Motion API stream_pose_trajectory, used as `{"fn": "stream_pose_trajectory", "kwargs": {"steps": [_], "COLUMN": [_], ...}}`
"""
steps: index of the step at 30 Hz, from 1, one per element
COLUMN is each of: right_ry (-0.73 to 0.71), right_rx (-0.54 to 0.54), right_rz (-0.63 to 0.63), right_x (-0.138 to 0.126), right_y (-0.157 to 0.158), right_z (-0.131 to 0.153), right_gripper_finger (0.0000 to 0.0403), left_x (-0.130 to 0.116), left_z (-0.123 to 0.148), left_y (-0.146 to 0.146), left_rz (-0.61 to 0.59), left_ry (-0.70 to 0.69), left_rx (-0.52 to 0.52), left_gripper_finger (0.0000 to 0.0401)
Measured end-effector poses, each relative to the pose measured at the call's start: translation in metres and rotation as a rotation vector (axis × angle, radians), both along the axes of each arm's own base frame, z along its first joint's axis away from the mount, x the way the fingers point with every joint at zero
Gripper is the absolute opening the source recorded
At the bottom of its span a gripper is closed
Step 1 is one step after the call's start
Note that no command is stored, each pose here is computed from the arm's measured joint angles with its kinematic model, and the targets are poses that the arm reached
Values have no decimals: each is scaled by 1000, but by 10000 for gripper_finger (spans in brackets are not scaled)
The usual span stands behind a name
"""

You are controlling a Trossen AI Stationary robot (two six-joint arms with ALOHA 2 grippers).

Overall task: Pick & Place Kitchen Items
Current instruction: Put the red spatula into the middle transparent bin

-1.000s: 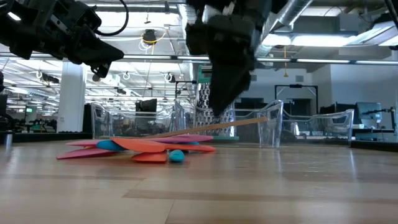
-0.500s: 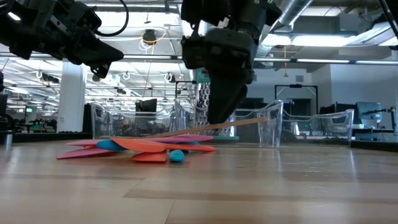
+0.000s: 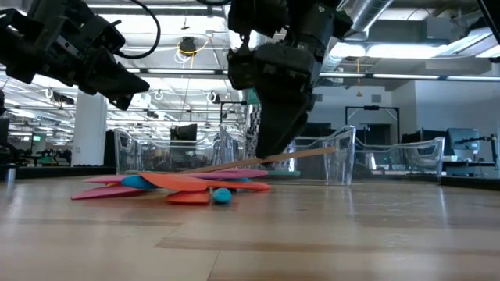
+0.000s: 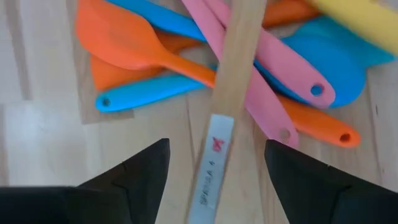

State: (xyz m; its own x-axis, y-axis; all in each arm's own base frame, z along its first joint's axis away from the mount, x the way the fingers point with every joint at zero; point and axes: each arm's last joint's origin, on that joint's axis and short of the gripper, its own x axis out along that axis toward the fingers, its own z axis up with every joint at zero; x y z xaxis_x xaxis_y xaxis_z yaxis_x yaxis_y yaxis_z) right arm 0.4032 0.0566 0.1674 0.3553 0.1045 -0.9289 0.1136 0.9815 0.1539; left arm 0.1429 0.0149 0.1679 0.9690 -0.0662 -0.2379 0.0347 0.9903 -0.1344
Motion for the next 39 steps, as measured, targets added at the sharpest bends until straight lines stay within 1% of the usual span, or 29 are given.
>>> {"fn": "stream_pose_trajectory", "kwargs": {"steps": [6, 16, 25, 30, 34, 39], "right_ry": [17, 44, 48, 55, 55, 53], "right_rx": [-6, -54, -40, 23, 19, 6], "right_rz": [-2, 2, 4, 35, 47, 41], "right_x": [-2, -4, -4, -5, -6, -6], "right_y": [-1, -6, -6, -1, 4, 3], "right_z": [-1, -2, -2, -2, -2, -2], "right_gripper_finger": [258, 258, 258, 257, 251, 243], "left_x": [0, 0, 0, 0, 0, 0], "left_z": [0, 1, 1, 1, 1, 2], "left_y": [0, 0, 0, 0, 0, 0], "left_rz": [0, 0, 0, 0, 0, 0], "left_ry": [-11, -19, -21, -22, -23, -26], "left_rx": [2, 3, 3, 3, 3, 4], "left_gripper_finger": [3, 3, 3, 3, 3, 3]}}
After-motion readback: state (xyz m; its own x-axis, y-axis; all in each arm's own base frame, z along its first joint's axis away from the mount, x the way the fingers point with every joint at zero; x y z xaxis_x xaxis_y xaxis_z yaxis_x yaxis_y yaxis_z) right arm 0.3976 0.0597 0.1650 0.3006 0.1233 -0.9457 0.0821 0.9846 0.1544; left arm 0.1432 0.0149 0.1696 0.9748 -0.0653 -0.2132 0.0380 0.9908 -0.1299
